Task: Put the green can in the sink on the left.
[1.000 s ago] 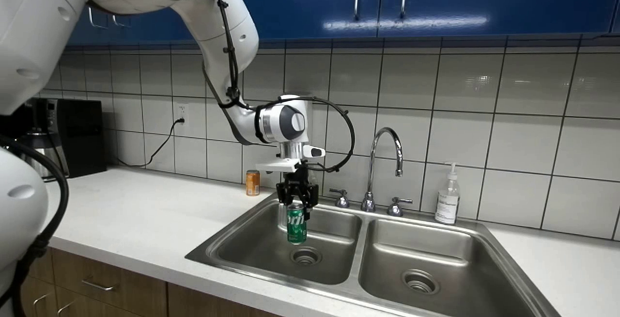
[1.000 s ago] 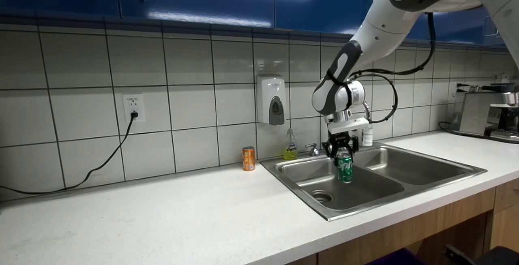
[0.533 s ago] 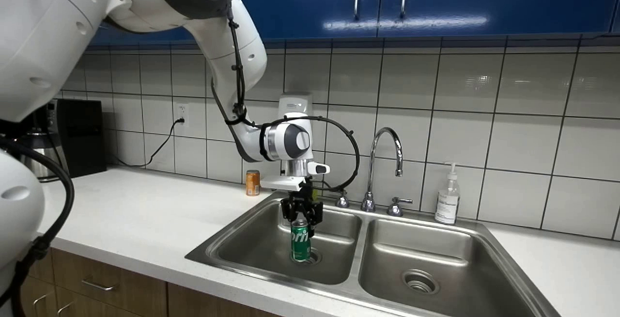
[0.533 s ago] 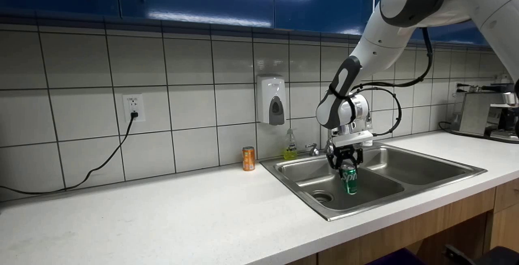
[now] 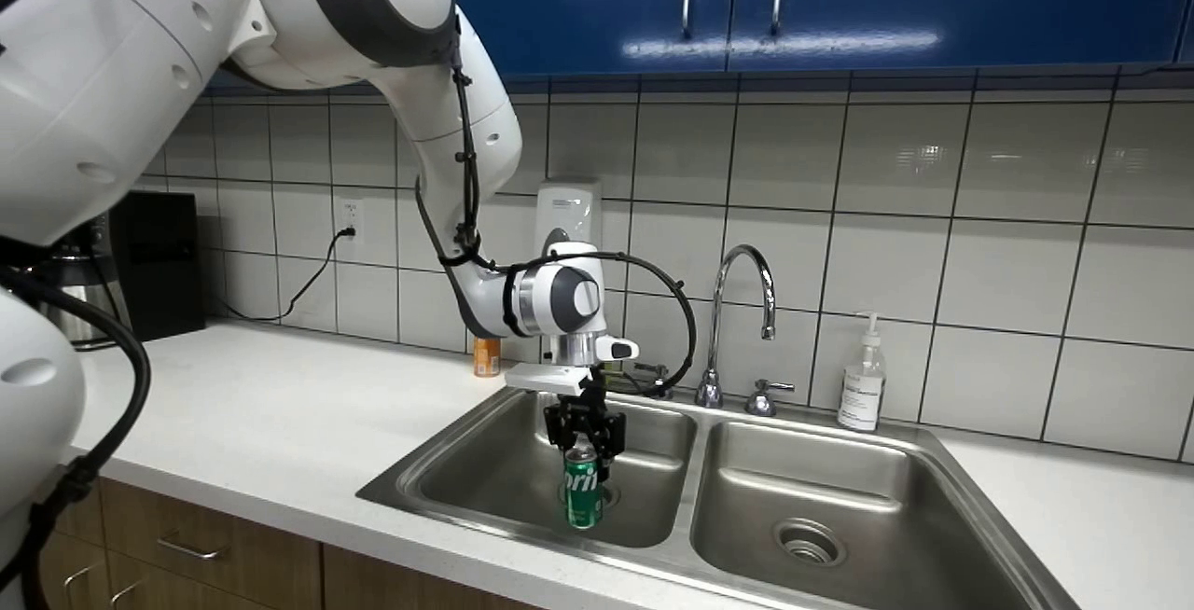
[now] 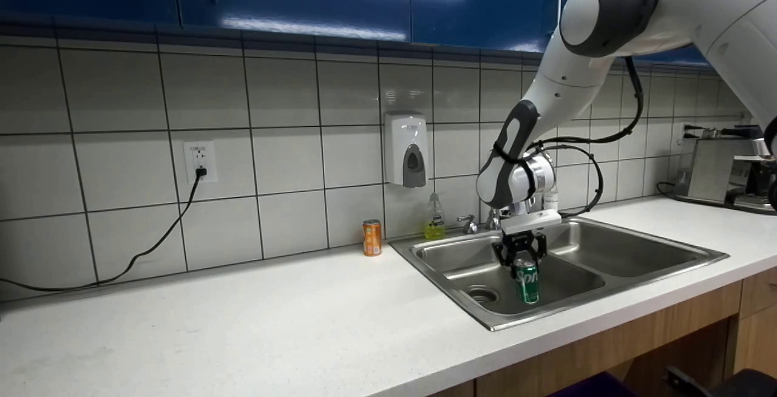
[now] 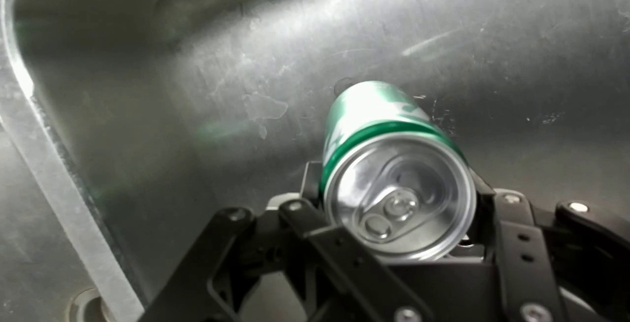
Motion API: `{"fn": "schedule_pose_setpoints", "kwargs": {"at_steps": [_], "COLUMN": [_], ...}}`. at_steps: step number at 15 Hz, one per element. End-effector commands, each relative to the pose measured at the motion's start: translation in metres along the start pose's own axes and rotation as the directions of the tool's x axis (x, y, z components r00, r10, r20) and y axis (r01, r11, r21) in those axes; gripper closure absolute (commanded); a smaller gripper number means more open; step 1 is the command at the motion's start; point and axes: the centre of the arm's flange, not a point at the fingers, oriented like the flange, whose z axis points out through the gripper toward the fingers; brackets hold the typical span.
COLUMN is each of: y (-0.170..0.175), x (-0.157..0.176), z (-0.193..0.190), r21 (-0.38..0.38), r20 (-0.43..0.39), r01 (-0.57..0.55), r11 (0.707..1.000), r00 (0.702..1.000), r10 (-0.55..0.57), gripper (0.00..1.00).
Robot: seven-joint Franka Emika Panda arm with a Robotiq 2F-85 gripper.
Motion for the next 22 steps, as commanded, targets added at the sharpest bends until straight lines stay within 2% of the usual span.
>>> {"fn": "schedule_pose_setpoints", "kwargs": {"at_steps": [1,22], "y": [0.003,-0.001], "x": [0.009,0.010], "z": [0.006,0.039], "r21": [0.009,0.017], "r20": [-0.009,0.034], "r01": [0.001,-0.010], "r11": [1.000,1.000], "r00": [1.000,0.999], "r10": [-0.001,0.009], "gripper": [0.61,0.61]}}
